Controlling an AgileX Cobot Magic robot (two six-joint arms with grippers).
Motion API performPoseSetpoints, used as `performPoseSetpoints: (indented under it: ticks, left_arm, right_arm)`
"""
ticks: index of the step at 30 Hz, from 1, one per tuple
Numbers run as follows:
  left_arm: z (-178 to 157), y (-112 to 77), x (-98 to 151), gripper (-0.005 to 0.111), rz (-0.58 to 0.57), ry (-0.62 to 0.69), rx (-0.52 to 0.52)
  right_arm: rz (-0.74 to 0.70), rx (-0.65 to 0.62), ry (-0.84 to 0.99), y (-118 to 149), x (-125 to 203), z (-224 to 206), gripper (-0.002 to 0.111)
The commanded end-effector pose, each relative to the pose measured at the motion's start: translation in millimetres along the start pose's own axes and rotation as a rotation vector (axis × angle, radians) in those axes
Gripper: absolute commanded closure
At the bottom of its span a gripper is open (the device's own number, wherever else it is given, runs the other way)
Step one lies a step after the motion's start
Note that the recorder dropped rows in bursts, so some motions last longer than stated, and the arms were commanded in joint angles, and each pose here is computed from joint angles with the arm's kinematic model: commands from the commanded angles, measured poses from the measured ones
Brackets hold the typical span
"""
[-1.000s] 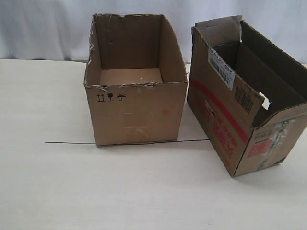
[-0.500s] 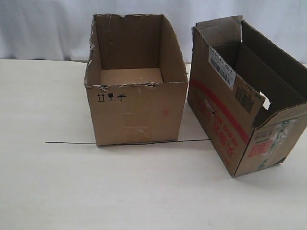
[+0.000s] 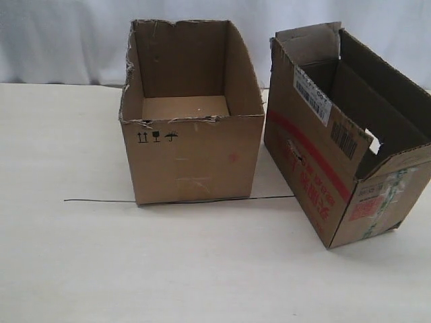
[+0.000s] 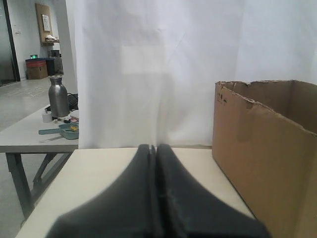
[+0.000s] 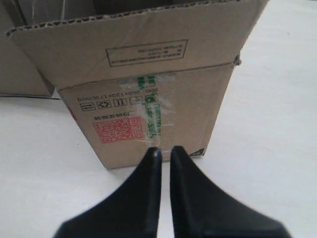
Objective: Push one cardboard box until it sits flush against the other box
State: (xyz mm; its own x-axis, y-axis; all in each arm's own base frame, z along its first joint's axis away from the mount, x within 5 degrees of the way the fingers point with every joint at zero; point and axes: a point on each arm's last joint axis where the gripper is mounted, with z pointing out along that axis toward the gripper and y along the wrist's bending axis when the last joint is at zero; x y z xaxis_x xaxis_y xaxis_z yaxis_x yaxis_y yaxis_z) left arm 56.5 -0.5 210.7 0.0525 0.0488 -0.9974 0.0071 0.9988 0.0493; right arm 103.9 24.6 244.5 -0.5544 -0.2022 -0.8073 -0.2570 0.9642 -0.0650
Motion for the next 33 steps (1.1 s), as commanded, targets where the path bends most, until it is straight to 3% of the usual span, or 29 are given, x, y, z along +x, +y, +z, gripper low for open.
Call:
performPoseSetpoints:
  ticks: [1, 10, 14, 19, 33]
  left_arm:
    - [0, -0.2, 1, 0.107, -0.003, -0.001, 0.003]
    - [0, -0.2, 1, 0.107, -0.001, -0.001, 0.003]
    - [0, -0.2, 1, 0.107, 0.001, -0.001, 0.003]
    - [0, -0.2, 1, 0.107, 0.001, -0.001, 0.003]
    - [0, -0.2, 1, 0.107, 0.001, -0.001, 0.003]
  right_arm:
    - [-0.010, 0.004, -0.012, 0, 0, -1, 0.103]
    - [-0.008, 0.002, -0.018, 0, -1, -1, 0.103]
    - [0.005, -0.014, 0.014, 2, 13, 6, 0.103]
    - [-0.026, -0.028, -0.125, 5, 26, 19, 0.103]
    - [-0.063, -0.016, 0.008, 4, 24, 25, 0.103]
